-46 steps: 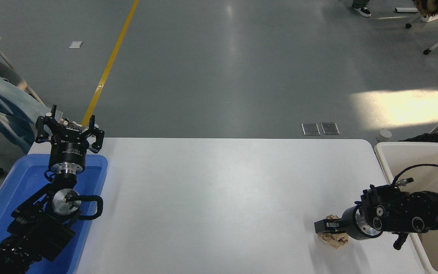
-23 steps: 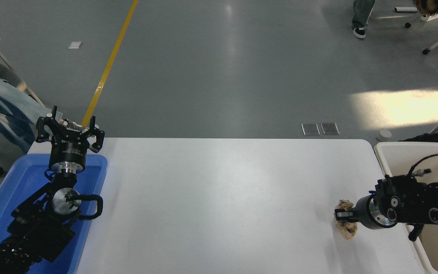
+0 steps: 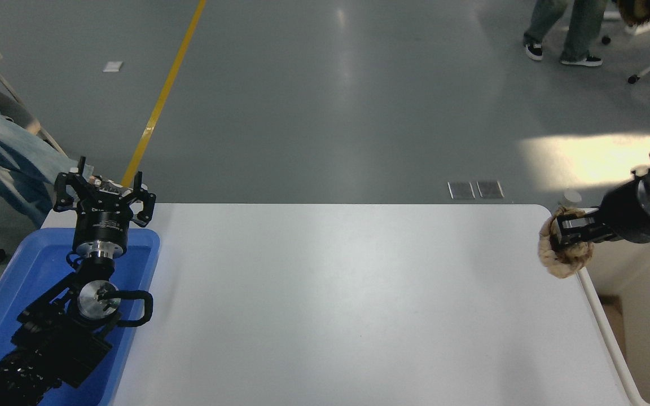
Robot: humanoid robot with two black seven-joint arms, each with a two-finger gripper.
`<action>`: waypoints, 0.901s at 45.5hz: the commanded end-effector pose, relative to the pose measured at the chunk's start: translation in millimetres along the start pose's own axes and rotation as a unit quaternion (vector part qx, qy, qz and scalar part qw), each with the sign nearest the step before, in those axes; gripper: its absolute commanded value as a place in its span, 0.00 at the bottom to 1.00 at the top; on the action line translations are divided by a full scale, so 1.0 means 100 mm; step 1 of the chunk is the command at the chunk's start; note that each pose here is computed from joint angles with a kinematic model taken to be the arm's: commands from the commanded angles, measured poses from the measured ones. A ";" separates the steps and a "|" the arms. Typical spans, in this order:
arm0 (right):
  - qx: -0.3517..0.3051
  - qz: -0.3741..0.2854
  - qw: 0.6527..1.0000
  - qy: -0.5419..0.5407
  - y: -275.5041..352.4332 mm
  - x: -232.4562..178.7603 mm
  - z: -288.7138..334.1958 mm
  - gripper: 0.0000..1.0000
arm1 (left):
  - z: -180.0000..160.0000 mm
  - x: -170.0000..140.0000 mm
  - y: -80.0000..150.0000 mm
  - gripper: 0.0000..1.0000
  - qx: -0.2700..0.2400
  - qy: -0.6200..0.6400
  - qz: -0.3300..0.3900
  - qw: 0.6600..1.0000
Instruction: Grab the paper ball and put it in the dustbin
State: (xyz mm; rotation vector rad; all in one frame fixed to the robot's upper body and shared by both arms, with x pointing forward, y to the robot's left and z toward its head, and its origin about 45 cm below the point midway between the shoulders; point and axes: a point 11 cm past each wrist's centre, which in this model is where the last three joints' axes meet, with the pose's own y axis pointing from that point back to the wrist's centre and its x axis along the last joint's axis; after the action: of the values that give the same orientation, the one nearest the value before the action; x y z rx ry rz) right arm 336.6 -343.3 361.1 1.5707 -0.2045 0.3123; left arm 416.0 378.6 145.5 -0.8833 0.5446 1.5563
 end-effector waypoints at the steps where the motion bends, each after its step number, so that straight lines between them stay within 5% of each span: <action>1: 0.011 0.001 1.000 0.018 0.64 0.13 -0.19 0.00 | 0.00 0.00 0.00 0.99 0.000 0.000 0.000 1.000; 20: -0.044 0.017 0.999 -0.017 0.64 0.19 0.23 0.00 | 0.00 0.00 0.00 0.99 0.000 0.000 0.000 1.000; 31: -0.173 0.094 0.976 -0.091 0.41 0.24 1.48 0.00 | 0.00 0.00 0.00 0.99 -0.001 0.000 0.001 1.000; 41: -0.325 0.176 0.921 -0.124 -0.06 -0.23 2.80 0.00 | 0.00 0.00 0.00 0.99 -0.001 0.000 0.001 1.000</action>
State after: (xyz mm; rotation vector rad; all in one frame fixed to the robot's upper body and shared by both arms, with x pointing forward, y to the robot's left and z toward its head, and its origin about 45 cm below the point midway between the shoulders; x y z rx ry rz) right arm 360.6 -499.7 391.7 1.2295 -0.5689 0.2626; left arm 415.9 378.6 145.3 -0.8849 0.5449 1.5570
